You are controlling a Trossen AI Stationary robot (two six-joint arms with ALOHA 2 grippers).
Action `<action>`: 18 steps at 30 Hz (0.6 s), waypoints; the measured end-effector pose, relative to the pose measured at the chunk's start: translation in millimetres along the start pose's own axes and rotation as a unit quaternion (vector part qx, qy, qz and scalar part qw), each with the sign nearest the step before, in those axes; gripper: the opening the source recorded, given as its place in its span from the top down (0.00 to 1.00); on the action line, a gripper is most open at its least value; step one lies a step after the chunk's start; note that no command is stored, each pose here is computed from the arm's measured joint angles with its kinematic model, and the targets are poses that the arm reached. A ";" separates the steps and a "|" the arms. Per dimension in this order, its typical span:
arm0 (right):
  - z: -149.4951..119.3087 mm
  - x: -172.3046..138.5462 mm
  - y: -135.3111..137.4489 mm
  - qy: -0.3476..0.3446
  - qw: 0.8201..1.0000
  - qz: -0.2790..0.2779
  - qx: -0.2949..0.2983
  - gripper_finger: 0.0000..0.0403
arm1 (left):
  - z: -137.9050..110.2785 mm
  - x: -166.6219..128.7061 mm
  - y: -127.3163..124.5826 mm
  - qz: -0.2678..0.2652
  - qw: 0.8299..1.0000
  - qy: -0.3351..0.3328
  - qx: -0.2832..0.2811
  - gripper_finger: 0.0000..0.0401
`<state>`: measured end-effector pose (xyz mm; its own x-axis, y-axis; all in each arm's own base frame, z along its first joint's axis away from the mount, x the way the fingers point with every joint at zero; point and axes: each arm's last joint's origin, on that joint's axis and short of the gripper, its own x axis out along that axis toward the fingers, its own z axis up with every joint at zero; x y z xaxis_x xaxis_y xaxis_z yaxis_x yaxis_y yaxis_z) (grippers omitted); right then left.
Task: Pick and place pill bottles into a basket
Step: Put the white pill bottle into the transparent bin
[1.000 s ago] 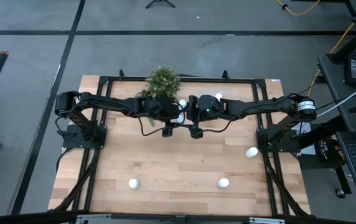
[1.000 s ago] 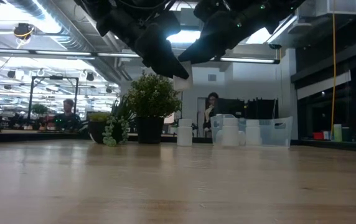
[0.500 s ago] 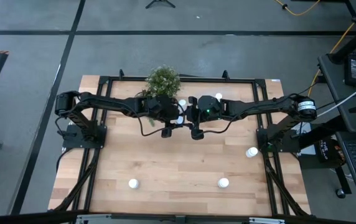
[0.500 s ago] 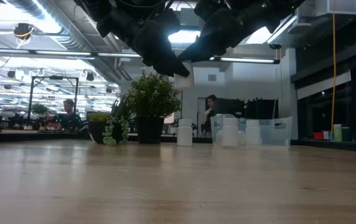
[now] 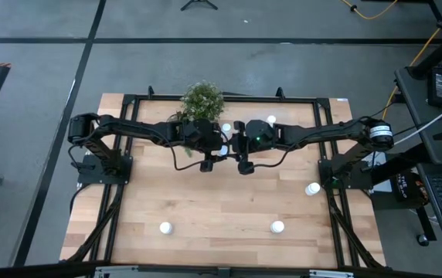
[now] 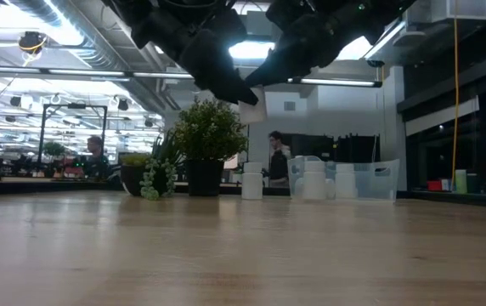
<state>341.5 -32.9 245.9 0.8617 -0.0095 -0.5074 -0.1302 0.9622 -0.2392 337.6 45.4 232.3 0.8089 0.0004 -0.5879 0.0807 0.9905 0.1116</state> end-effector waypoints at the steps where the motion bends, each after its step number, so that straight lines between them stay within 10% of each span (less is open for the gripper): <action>1: 0.7 -1.4 -0.2 -0.001 1.000 -0.001 0.000 0.63 | 0.3 -0.4 0.1 0.001 1.000 0.000 0.000 0.46; 18: -1.4 -14.5 -10.6 0.024 0.999 -0.035 0.009 0.63 | 7.4 -46.5 -8.0 -0.003 1.000 0.023 0.014 0.49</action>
<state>329.7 -43.4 254.7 0.8438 -0.0894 -0.5292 -0.0613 0.9635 -0.2606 303.7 36.4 264.7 0.7807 0.0019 -0.6248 0.1014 0.9863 0.1298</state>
